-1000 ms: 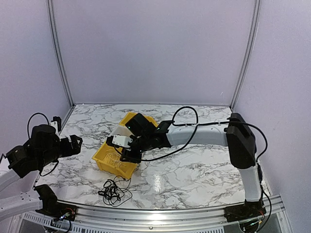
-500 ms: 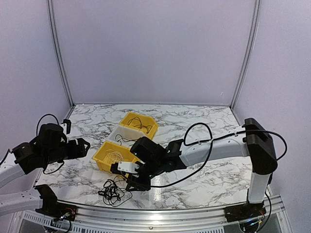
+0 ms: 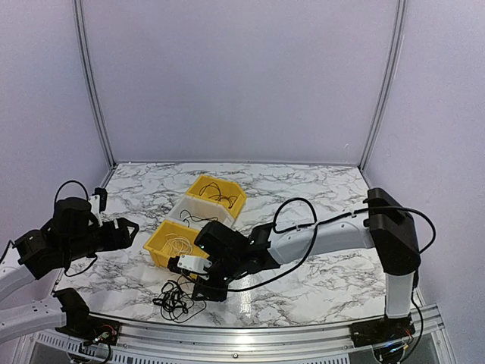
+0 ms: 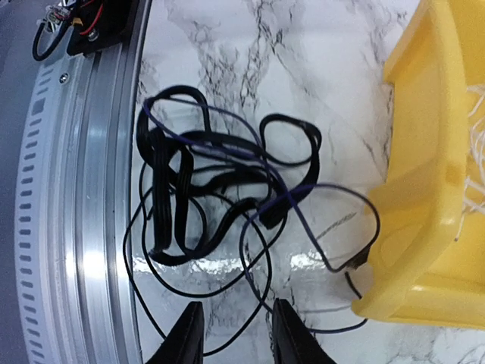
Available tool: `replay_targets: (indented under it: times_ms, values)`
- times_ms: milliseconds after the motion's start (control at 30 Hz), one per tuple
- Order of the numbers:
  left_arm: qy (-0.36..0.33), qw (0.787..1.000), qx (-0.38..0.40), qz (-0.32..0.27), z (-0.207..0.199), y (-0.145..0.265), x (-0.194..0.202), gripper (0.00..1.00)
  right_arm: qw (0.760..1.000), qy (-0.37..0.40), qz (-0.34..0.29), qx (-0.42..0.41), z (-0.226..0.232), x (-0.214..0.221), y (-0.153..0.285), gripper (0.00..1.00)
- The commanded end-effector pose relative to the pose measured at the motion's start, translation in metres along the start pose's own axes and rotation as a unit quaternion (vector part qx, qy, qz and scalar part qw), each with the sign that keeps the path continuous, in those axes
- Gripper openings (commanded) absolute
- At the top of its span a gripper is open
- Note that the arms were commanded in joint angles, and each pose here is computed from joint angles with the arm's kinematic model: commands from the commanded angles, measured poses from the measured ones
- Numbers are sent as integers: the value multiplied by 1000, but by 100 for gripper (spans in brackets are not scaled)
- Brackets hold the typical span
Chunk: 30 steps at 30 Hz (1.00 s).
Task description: Untangle the cables
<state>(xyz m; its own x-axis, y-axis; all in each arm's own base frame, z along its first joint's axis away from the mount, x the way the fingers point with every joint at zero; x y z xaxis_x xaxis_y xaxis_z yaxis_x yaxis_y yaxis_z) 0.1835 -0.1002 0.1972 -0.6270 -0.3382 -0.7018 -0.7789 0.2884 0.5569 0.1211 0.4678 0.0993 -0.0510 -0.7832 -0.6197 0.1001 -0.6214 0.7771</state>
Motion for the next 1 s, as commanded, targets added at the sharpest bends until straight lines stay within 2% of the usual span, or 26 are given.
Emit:
replay_targets:
  times_ms: [0, 167, 233, 333, 433, 533, 633, 967]
  values:
    - [-4, 1000, 12, -6, -2, 1, -1, 90, 987, 155, -12, 37, 4, -32, 10, 29]
    - [-2, 1000, 17, -8, -4, 2, -3, 90, 967, 251, 19, 42, 3, -20, 10, 26]
    - [-2, 1000, 20, -10, -4, 3, -4, 90, 947, 314, 38, 48, 0, -13, 10, 31]
    - [0, 1000, 20, -12, -4, 3, -4, 90, 900, 425, 68, 72, -10, -6, 12, 36]
    - [0, 1000, 21, -14, -3, 3, -3, 90, 870, 477, 80, 92, -18, -4, 14, 39]
    - [-1, 1000, 19, -14, -2, 3, -2, 90, 852, 511, 96, 66, -14, 6, 10, 40]
    - [2, 1000, 17, -19, -1, 4, -3, 90, 840, 527, 114, 68, -18, 14, 3, 40]
    - [11, 999, 12, -30, 2, 5, -4, 90, 828, 542, 117, 79, -24, 18, -11, 36]
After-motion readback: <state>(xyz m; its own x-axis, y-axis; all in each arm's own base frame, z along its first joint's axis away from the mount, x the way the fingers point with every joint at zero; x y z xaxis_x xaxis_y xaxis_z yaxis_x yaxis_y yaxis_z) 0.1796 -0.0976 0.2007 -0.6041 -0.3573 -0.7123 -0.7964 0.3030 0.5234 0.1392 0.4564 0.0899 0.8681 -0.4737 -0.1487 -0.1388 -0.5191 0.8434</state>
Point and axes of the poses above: each gripper's point midway between its finger pads, its own y axis back along the fingers, its own z axis along the line the jaws close on, x = y × z, the point moved 5 cm from there along y, back along the fingers, and after that the axes turned 8 degrees about y, right-handed, at the moved point
